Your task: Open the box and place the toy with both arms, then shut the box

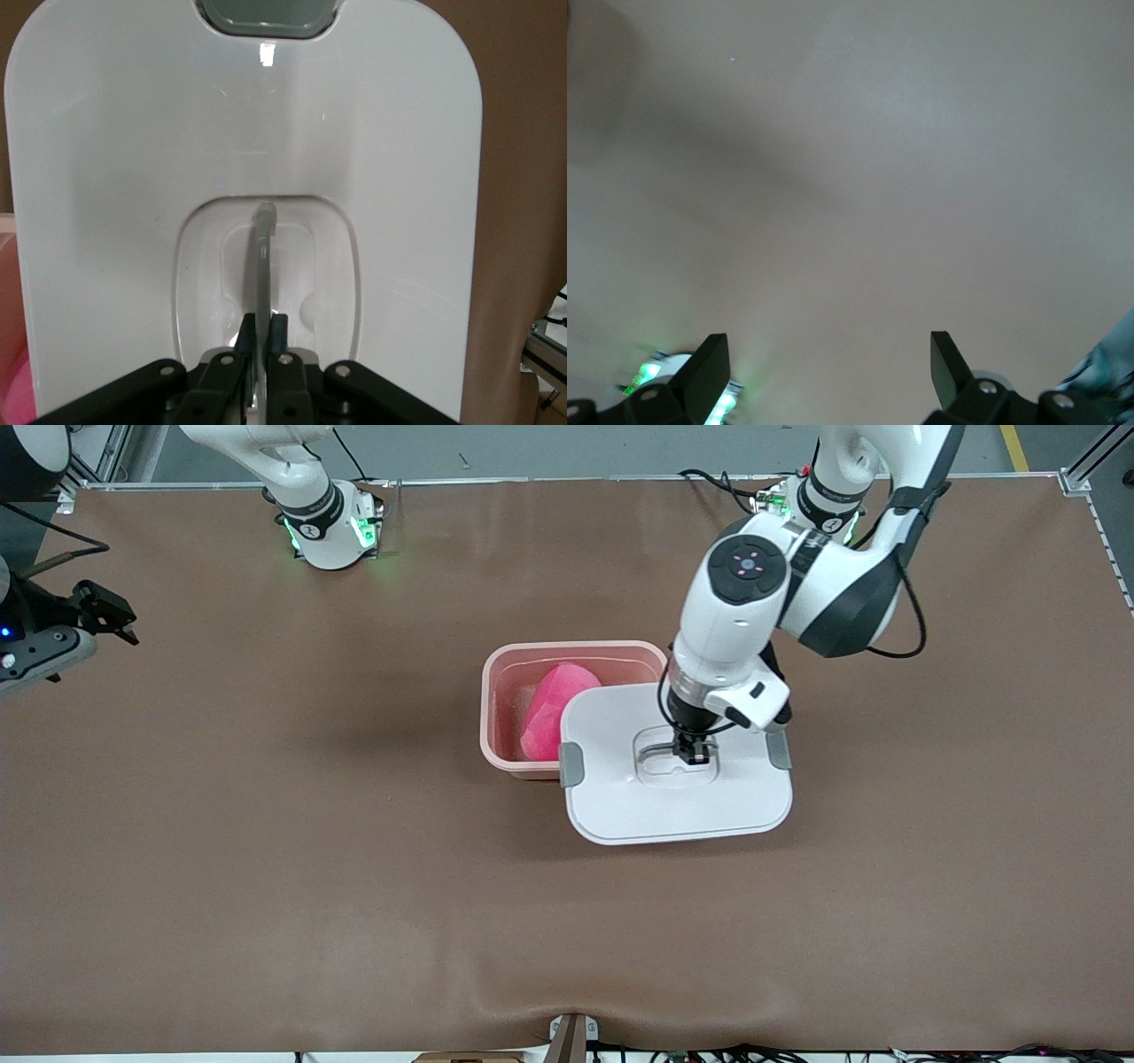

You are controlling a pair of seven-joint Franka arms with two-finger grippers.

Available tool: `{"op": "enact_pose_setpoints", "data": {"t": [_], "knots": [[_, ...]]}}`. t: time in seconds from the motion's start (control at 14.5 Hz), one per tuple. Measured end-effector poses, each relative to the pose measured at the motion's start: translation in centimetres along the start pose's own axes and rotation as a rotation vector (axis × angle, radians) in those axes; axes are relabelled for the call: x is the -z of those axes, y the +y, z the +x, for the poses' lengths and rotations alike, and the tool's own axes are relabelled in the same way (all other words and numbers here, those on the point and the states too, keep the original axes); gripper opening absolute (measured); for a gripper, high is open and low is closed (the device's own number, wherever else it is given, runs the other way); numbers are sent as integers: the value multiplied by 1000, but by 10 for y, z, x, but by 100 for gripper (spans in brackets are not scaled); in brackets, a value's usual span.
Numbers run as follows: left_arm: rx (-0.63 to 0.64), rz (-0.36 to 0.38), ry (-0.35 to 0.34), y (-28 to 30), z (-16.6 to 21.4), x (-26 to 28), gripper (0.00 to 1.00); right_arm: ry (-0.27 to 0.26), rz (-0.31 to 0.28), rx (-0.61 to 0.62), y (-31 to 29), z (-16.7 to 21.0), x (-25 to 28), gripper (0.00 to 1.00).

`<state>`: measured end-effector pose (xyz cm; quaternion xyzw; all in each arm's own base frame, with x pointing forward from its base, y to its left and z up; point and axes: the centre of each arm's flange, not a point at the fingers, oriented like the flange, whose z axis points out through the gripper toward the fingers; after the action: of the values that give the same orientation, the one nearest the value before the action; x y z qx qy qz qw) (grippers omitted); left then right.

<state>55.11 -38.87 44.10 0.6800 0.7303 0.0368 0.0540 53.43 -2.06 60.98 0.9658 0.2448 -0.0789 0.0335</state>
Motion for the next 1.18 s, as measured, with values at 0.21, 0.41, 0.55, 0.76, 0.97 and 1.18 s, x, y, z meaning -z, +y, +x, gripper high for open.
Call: {"op": "enact_pose_setpoints", "data": {"t": [0.21, 0.41, 0.55, 0.76, 0.97, 1.18], "knots": [[-1, 3, 17, -21, -27, -12, 7, 25, 90, -134, 12, -33, -9, 100], [5, -3, 19, -33, -43, -12, 7, 30, 143, -256, 35, -57, -17, 100], [5, -10, 11, -41, -53, -7, 7, 23, 157, -344, 30, -54, -17, 100], [-5, -13, 6, -47, -62, -4, 7, 45, 179, -429, 23, -49, -12, 100], [-13, -13, 4, -52, -66, -3, 7, 94, 221, -487, 20, -49, 1, 100], [-56, -1, 7, -74, -87, -10, 7, 101, 224, -538, 4, -43, 15, 100]]}}
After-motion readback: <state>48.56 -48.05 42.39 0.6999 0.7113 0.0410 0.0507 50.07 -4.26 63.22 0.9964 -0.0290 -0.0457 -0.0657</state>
